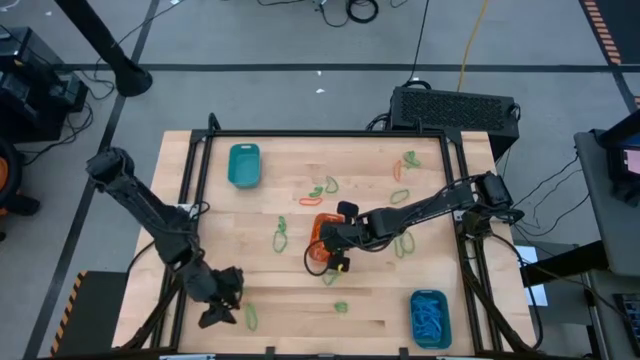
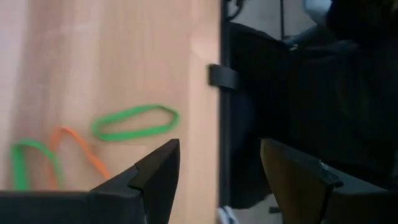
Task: Sort rubber bands into baskets
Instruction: Put the orange rubber band into the orange bin
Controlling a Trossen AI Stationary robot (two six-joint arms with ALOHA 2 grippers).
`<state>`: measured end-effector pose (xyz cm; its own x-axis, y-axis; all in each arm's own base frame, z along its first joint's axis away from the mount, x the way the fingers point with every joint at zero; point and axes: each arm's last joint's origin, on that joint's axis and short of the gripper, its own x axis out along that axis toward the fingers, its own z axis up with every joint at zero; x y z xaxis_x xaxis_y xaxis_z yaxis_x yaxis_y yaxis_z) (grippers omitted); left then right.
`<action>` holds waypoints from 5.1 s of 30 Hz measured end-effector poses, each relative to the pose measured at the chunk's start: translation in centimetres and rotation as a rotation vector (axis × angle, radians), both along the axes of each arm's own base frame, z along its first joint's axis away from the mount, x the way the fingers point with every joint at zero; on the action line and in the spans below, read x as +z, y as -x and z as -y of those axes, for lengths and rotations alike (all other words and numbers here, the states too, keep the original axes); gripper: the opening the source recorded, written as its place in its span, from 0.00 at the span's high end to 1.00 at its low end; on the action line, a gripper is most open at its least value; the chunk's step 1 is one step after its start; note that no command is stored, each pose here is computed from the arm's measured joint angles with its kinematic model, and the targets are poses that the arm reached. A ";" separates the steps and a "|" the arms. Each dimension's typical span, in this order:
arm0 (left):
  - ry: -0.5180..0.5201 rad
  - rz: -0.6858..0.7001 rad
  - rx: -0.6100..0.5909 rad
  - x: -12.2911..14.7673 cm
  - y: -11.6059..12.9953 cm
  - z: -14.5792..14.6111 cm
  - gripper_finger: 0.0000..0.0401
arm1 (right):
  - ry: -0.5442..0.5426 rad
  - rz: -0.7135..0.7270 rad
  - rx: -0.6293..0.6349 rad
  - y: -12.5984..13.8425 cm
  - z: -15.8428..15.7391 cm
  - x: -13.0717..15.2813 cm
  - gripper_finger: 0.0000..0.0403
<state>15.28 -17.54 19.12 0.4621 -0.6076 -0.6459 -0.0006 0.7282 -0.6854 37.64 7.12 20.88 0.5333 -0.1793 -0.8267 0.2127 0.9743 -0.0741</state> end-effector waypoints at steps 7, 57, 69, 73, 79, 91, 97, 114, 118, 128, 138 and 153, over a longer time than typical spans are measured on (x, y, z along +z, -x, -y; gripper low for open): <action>0.041 0.023 0.014 1.5 0.5 1.4 0.43 | 0.134 0.033 -0.098 0.0 0.5 0.1 0.89; -0.408 -0.103 -0.041 -4.1 1.4 2.8 0.43 | -0.063 0.149 0.111 -1.0 -0.6 1.4 0.72; -0.475 -0.159 -0.057 -6.3 1.1 3.3 0.45 | -0.063 0.149 0.111 -1.0 -0.6 1.4 0.72; -0.478 -0.167 -0.059 -6.4 1.1 3.3 0.59 | -0.063 0.149 0.111 -1.0 -0.6 1.4 0.72; -0.467 -0.185 -0.069 -6.3 1.3 3.2 0.94 | -0.063 0.149 0.111 -1.0 -0.6 1.4 0.72; -0.389 -0.075 -0.104 -3.2 0.8 3.2 0.99 | -0.076 0.228 0.118 -1.6 -0.9 1.9 0.72; -0.405 0.159 -0.057 0.5 0.5 2.5 0.99 | -0.125 0.346 0.240 -2.2 -2.0 2.8 0.72; -0.481 0.544 0.119 4.2 -3.9 -0.4 1.00 | 0.108 0.697 0.612 -4.9 -7.0 1.6 0.65; -0.452 0.569 0.085 4.5 -4.9 -1.1 1.00 | 0.054 0.699 0.660 -5.0 -6.9 1.3 0.57; -0.458 0.586 0.096 4.7 -6.0 -2.2 1.00 | 0.065 0.658 0.656 -5.1 -6.5 0.9 0.51; -0.452 0.577 0.092 4.6 -6.2 -2.6 1.00 | 0.133 0.625 0.683 -5.2 -5.7 0.6 0.93; -0.612 0.423 0.082 3.1 -5.7 -3.9 0.67 | 0.194 0.352 0.564 -2.7 -4.2 1.7 1.00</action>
